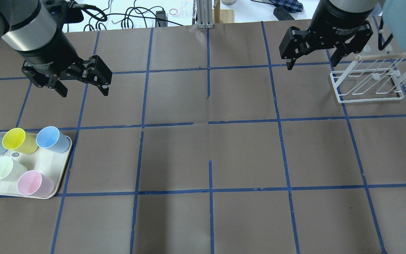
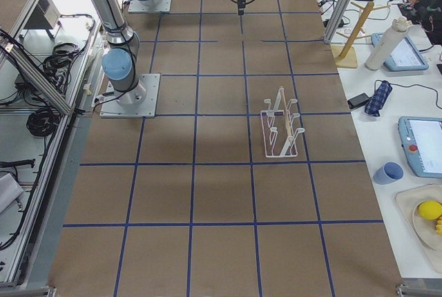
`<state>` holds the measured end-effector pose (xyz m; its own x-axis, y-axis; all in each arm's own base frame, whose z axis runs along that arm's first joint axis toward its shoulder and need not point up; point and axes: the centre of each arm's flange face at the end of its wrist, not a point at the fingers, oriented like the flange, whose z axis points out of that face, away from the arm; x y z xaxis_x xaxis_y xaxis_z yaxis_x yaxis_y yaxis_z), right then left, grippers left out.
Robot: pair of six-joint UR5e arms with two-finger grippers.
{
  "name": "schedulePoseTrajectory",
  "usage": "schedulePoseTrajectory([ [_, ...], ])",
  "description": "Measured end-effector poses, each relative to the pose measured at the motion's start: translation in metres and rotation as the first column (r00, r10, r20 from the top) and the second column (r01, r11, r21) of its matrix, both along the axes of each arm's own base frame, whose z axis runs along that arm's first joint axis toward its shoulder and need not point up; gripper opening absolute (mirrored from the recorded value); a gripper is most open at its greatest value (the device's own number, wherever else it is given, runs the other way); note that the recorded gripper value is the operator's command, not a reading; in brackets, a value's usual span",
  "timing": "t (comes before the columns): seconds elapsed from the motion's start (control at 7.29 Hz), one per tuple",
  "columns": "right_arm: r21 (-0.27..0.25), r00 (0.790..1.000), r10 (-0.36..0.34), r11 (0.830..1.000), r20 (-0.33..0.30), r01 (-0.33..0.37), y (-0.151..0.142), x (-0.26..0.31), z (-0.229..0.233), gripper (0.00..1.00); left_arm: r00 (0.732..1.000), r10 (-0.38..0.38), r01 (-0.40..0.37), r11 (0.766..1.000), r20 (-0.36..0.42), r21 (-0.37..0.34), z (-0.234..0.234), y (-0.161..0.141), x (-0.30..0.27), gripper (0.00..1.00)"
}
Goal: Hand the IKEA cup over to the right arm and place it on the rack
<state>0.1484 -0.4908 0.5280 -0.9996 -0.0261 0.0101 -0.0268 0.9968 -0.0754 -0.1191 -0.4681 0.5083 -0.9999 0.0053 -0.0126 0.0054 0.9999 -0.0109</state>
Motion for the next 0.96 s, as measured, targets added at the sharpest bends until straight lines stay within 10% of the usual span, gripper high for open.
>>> schedulePoseTrajectory([
  [0.96,0.0,1.0,0.0,1.0,0.006,0.0,0.0,0.001,0.0,1.0,0.995,-0.096,0.096,0.995,-0.001,0.035,-0.015,-0.003,0.02,1.0],
])
